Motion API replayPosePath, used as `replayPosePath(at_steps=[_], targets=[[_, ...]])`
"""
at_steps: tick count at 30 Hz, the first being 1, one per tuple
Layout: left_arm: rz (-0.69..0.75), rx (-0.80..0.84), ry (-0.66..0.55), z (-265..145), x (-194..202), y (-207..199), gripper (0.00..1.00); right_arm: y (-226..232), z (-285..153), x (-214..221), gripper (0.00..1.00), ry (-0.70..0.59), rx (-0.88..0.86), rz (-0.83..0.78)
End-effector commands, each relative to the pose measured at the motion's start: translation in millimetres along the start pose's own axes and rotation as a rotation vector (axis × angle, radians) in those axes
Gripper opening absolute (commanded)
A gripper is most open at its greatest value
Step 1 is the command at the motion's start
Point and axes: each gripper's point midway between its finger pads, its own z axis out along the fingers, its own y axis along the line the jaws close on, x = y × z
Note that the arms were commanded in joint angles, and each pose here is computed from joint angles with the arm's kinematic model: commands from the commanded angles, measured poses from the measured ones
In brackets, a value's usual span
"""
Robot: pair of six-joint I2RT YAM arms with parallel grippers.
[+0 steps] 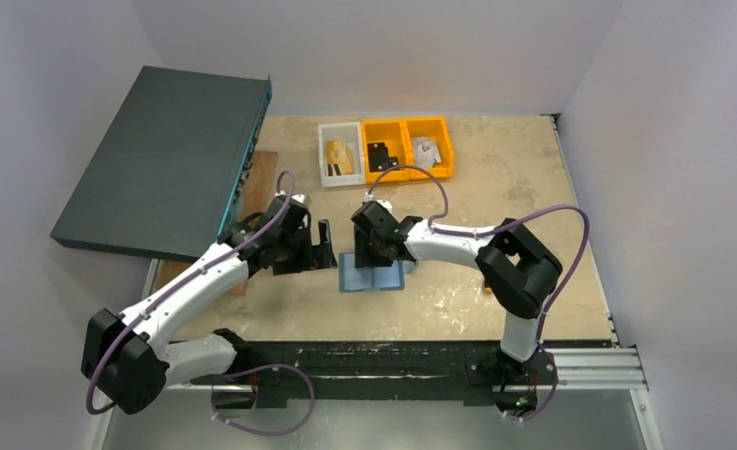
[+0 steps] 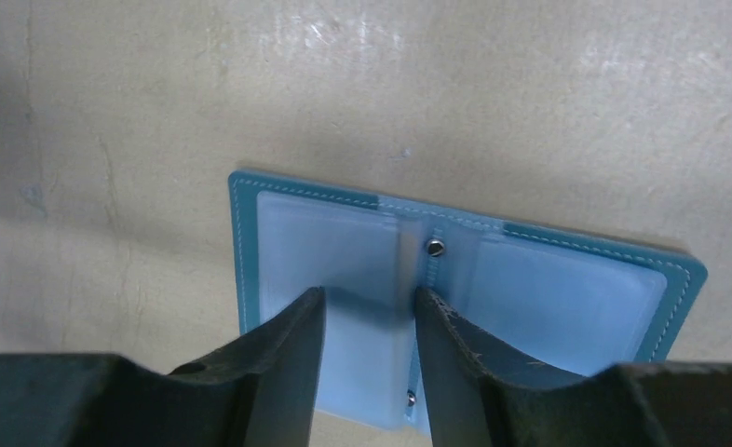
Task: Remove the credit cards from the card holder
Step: Remove the credit card from the card holder.
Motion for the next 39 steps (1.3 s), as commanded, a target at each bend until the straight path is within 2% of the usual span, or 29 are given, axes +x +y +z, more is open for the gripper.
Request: replayPosePath(at_steps=[1, 7, 11, 13, 19, 22, 29, 39], targets=[[-0.033, 0.005, -0.028, 9.2, -5.4, -0.9, 0.92, 9.1, 9.2, 6.5, 0.36, 0.033, -0.047, -0.086], [-0.059, 0.002, 0.012, 26.5, 4.5, 1.9, 0.91, 4.7, 14.9, 23.5, 0.17, 0.095, -0.062, -0.104], [-0.071, 0.041, 0.036, 38.3, 9.8, -3.7, 0.85, 1.1, 17.7, 36.7, 0.11, 0.136, -0.078, -0.077], [-0.073, 0.065, 0.05, 43.8, 12.4, -7.9, 0.77, 0.0, 19.4, 43.2, 0.09, 0.158, -0.101, -0.051], [-0.083, 0.121, 0.101, 60.4, 17.7, -19.2, 0.41, -8.9, 26.4, 60.9, 0.05, 0.221, -0.16, 0.039], [-0.085, 0.138, 0.125, 68.6, 20.1, -23.0, 0.33, -15.5, 28.6, 64.3, 0.04, 0.233, -0.164, 0.067], [-0.091, 0.134, 0.169, 89.3, 25.2, -23.6, 0.25, -20.7, 29.2, 63.6, 0.03, 0.238, -0.181, 0.09], [-0.089, 0.014, 0.192, 105.5, 30.2, -2.2, 0.23, -25.2, 31.8, 69.6, 0.03, 0.252, -0.185, 0.112]])
